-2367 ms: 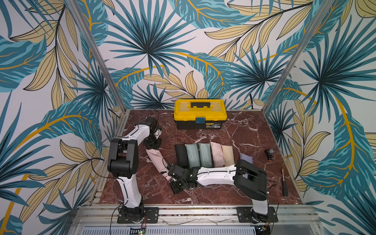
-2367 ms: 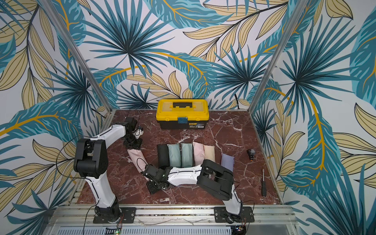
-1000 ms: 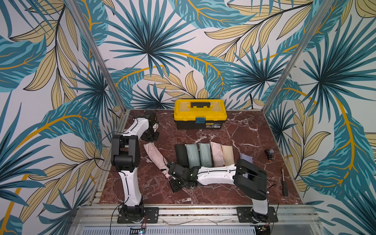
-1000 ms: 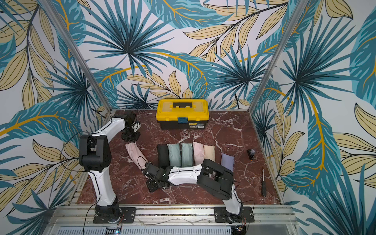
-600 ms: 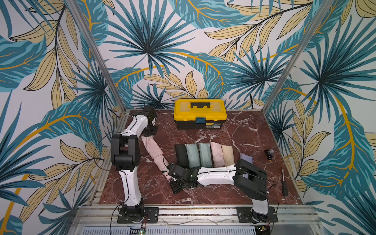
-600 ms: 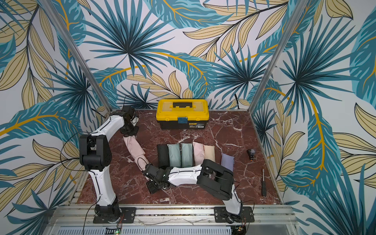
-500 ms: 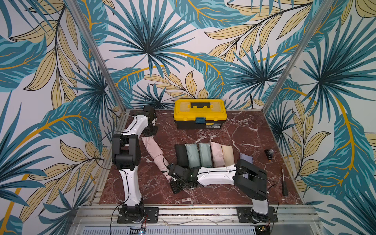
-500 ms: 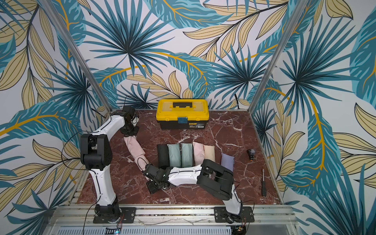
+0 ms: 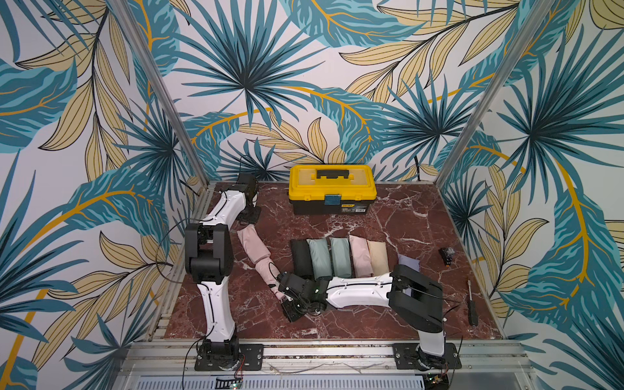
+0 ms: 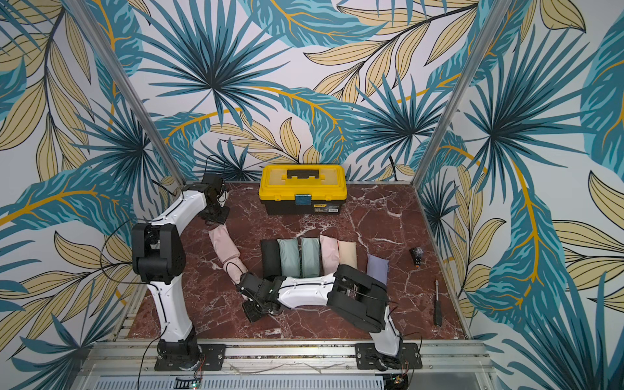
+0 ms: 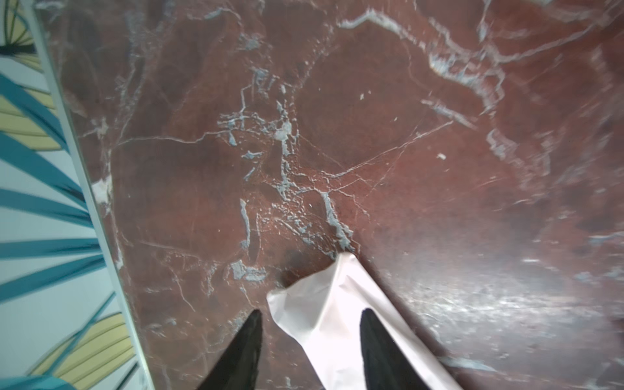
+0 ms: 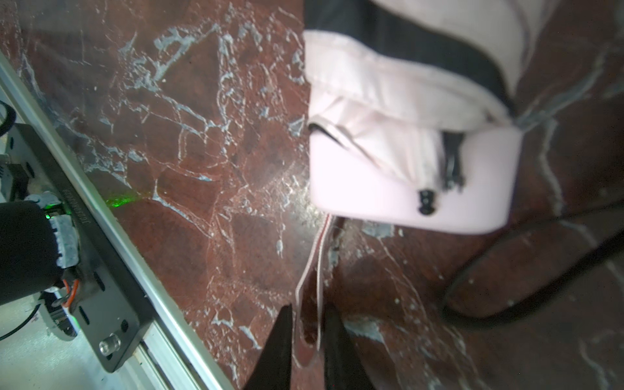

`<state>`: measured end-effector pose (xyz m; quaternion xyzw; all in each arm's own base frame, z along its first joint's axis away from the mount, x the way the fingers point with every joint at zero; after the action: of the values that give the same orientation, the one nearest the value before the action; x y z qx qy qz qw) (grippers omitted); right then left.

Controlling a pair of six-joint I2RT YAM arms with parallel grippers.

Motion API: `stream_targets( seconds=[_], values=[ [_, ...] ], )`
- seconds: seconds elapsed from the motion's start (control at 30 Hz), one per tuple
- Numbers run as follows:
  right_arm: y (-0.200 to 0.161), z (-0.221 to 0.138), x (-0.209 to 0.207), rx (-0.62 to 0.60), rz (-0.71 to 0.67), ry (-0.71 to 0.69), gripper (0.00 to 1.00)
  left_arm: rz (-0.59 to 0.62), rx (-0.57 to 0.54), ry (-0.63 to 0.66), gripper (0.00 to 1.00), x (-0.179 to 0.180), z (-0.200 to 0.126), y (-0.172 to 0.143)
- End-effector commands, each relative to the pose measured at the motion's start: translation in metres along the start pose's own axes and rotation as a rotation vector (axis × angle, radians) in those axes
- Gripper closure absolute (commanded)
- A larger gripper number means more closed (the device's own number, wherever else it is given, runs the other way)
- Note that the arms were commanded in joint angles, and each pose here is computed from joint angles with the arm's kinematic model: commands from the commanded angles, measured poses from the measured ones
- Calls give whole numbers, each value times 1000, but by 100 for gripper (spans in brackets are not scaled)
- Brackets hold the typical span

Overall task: Take umbrellas out of sleeves
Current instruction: Pick up the umbrella sleeve at the center of the board.

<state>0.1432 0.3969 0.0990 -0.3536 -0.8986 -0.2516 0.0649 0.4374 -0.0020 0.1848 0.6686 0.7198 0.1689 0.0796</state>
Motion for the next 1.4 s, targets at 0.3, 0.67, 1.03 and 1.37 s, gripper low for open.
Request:
stream_targets(
  seconds=[0.3, 0.67, 1.03, 1.37],
  values=[
    [-15, -8, -7, 11, -9, -46, 73, -558, -113, -470, 40, 22, -32, -75],
    [-21, -6, -10, 11, 24, -47, 73, -774, -46, -522, 41, 28, 11, -111],
    [-20, -3, -10, 15, 29, -46, 73, -782, -28, -430, 48, 37, 22, -119],
    [-19, 0, -9, 18, 24, -41, 73, -782, 0, -377, 48, 40, 28, -122]
  ],
)
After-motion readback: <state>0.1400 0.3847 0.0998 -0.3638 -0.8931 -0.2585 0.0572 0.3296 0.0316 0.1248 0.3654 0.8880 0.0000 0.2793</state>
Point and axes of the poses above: each gripper's point midway between its finger pads, its own z axis out along the fingers, its own x axis along the line the jaws close on, y = z × x, the point moved 9 cm from there along -z, back along the fingers, and after that the axes turned 12 degrees about -z, right-handed, at the moved point
